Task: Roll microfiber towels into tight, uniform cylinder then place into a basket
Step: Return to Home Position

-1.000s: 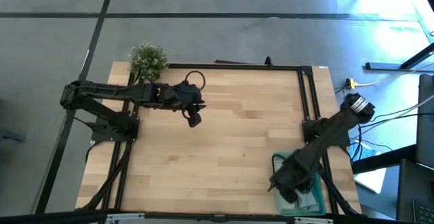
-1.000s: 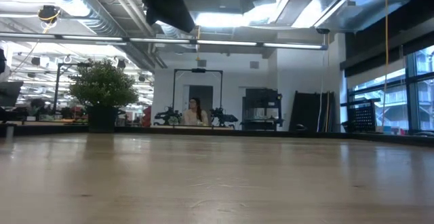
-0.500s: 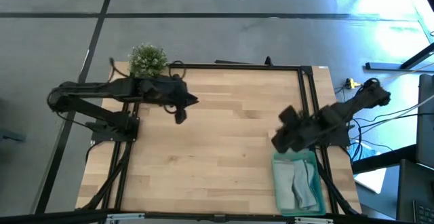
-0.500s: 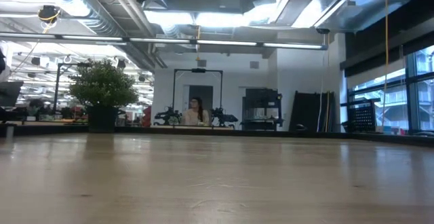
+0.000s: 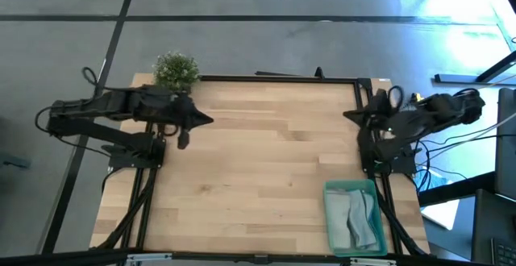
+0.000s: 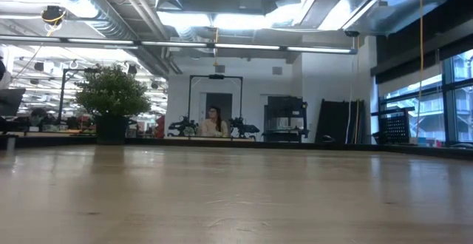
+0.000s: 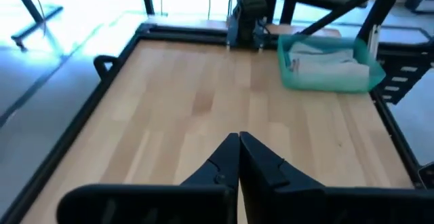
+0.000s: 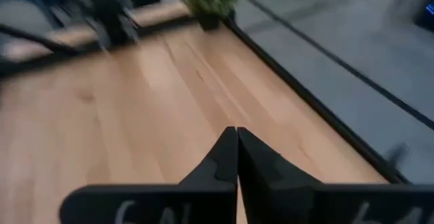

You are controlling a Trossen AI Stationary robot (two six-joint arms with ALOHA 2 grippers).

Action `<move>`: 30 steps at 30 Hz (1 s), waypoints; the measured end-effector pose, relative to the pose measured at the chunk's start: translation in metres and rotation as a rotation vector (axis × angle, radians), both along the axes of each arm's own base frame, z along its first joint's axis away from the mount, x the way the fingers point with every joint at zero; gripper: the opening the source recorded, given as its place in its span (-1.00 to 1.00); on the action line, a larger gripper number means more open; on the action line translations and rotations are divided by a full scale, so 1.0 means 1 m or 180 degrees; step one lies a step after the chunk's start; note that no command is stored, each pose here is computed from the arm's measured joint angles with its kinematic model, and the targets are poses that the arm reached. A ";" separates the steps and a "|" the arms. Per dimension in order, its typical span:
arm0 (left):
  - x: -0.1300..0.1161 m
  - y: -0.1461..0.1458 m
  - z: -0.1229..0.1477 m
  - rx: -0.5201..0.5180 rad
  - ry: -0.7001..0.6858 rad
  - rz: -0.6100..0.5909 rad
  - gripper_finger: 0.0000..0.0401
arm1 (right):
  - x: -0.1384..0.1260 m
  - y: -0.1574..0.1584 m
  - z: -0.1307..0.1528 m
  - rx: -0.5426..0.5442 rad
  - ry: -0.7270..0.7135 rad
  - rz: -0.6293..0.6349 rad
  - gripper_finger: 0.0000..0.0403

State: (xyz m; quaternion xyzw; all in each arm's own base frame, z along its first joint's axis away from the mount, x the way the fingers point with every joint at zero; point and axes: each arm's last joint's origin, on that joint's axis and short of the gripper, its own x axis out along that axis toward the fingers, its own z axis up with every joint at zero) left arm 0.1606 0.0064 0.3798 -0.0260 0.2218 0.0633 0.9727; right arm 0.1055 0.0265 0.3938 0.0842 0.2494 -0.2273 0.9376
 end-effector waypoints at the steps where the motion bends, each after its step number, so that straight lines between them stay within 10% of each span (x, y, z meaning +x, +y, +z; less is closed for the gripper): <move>1: -0.005 0.000 -0.001 0.0006 -0.0045 0.0003 -0.98 | -0.004 -0.002 -0.001 -0.0008 -0.0128 0.0044 -0.99; 15: -0.072 -0.003 -0.071 -0.0361 -0.1553 -0.0070 -0.99 | -0.037 -0.013 -0.071 -0.0064 -0.1329 0.0832 -0.99; 30: -0.096 -0.002 -0.126 -0.0372 -0.1962 0.0017 -1.00 | -0.047 -0.018 -0.138 -0.0252 -0.1990 0.0872 -0.99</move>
